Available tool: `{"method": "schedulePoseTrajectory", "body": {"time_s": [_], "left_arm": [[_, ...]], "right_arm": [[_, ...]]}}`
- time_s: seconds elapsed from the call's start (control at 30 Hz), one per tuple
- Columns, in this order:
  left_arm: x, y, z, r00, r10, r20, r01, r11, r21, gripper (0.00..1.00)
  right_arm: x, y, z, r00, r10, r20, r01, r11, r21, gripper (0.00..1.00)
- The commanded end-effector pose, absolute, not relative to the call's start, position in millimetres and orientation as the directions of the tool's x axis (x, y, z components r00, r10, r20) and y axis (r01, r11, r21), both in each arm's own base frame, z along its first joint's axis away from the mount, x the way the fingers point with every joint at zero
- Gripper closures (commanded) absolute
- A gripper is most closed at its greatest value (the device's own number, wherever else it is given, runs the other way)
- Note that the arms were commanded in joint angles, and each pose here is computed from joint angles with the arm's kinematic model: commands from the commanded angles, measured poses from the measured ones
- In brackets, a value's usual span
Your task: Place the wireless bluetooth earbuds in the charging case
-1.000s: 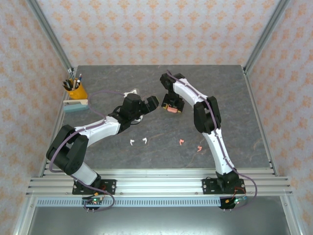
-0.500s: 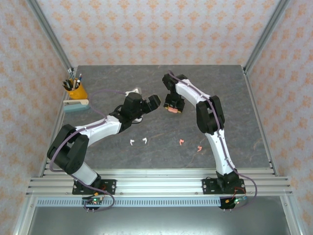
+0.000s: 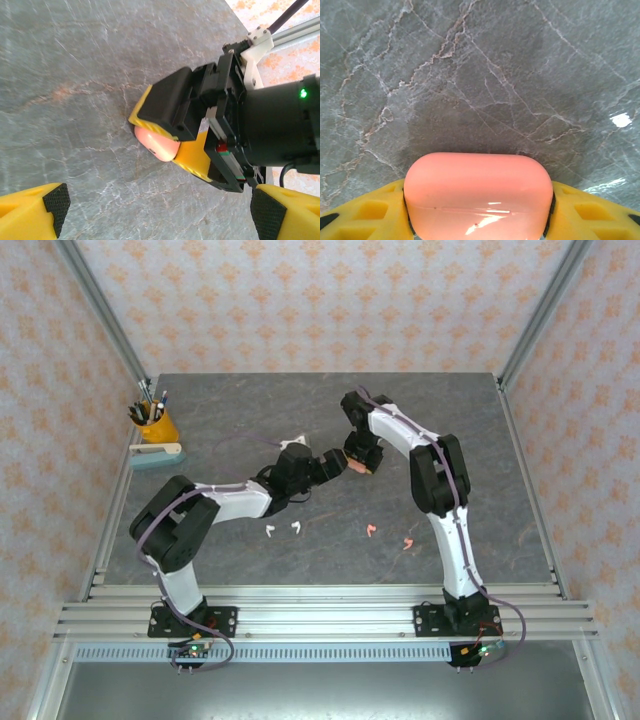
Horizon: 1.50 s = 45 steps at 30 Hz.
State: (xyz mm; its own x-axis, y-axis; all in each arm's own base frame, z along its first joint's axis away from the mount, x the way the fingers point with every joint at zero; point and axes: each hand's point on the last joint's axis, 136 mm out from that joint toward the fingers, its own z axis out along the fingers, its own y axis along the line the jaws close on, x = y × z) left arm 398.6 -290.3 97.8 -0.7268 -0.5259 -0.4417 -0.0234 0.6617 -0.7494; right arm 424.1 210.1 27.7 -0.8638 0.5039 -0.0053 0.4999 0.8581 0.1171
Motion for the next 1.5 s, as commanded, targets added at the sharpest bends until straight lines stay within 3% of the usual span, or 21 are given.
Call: {"method": "schedulePoseTrajectory", "body": {"time_s": [0.0,0.33,0.87,1.2,1.47], "left_arm": [[401,-303,99,-0.717,-0.548,-0.43,0.008,0.611,-0.791,0.07],[411,-320,71,-0.726,-0.572,-0.381,-0.005,0.558,-0.83,0.22],[426,-344,62,-0.733,-0.575,-0.363,0.013,0.523,-0.852,0.4],[433,-347,66,-0.724,-0.582,-0.37,0.021,0.518,-0.855,0.43],[426,-315,110,-0.659,-0.615,-0.433,0.06,0.531,-0.845,0.37]], "right_arm": [[428,210,52,-0.817,0.577,0.001,0.567,0.802,0.189,0.55],[425,212,55,-0.754,0.652,0.083,0.649,0.717,0.254,0.55],[422,217,75,-0.749,0.653,0.109,0.651,0.696,0.303,0.55],[419,214,74,-0.751,0.653,0.1,0.649,0.702,0.294,0.55],[431,198,84,-0.774,0.634,0.007,0.613,0.745,0.262,0.4]]}}
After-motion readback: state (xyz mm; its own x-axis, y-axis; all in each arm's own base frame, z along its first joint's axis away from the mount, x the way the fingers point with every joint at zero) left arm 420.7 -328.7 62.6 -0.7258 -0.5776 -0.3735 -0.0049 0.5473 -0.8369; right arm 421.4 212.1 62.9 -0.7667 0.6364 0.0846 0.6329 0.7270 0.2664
